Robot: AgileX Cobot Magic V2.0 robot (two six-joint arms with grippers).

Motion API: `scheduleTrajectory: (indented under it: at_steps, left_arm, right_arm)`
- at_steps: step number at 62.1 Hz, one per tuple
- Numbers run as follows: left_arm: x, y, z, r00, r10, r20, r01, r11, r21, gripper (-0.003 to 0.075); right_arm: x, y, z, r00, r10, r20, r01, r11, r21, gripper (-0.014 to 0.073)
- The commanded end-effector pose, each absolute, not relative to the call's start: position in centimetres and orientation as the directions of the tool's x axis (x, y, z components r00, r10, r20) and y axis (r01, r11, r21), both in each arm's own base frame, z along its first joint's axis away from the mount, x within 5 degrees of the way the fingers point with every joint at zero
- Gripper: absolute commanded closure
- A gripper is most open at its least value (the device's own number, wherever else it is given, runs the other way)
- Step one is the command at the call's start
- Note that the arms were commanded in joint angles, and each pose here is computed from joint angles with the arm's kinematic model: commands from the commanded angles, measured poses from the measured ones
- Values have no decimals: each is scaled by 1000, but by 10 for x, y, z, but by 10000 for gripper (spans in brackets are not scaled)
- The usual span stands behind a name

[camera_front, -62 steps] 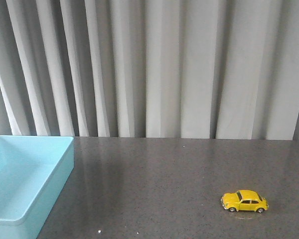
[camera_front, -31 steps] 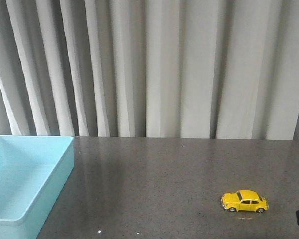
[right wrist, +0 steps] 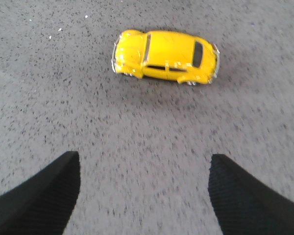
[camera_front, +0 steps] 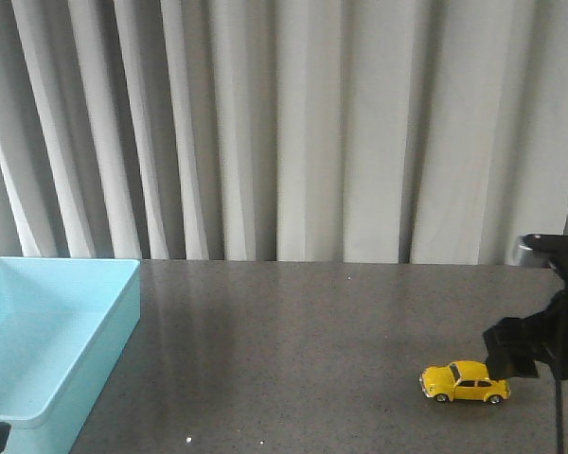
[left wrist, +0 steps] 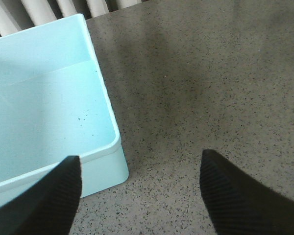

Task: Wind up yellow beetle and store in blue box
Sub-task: 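Lower the right gripper onto the yellow toy car and grasp it, then drag the yellow car with the right gripper toward the blue box, release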

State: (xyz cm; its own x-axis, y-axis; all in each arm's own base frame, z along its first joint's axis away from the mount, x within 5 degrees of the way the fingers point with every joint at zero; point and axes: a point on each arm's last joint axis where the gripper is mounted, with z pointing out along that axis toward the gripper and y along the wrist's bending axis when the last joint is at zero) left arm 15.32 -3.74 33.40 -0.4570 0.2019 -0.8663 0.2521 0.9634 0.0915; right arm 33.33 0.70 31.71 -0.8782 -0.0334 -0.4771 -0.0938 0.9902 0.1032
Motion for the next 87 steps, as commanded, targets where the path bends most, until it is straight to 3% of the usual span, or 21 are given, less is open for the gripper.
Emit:
scheduleTrajectory:
  at_steps: [1,25,42,67,87]
  left_arm:
    - [156,-40,351,-361,180,-915,259,962,87,216]
    - [156,-40,351,-361,181,-915,260,962,87,216]
    - [156,-40,351,-361,181,-915,260,962,87,216]
    - [156,-40,351,-362,181,-914,260,962,87,216]
    - [156,-40,351,-369,182,-911,260,962,87,216]
  right_arm:
    - [355,11,333,-840,-33,-542,-100,990,95,52]
    - [421,-7,302,-923,22,-384,-37,988,147,52]
    - [446,-9,282,-921,17,-390,-41,989,140,52]
    - [461,-9,243,-942,26,-336,-26,988,152,52]
    - [461,-16,239,-947,47,-317,-6,986,165,62]
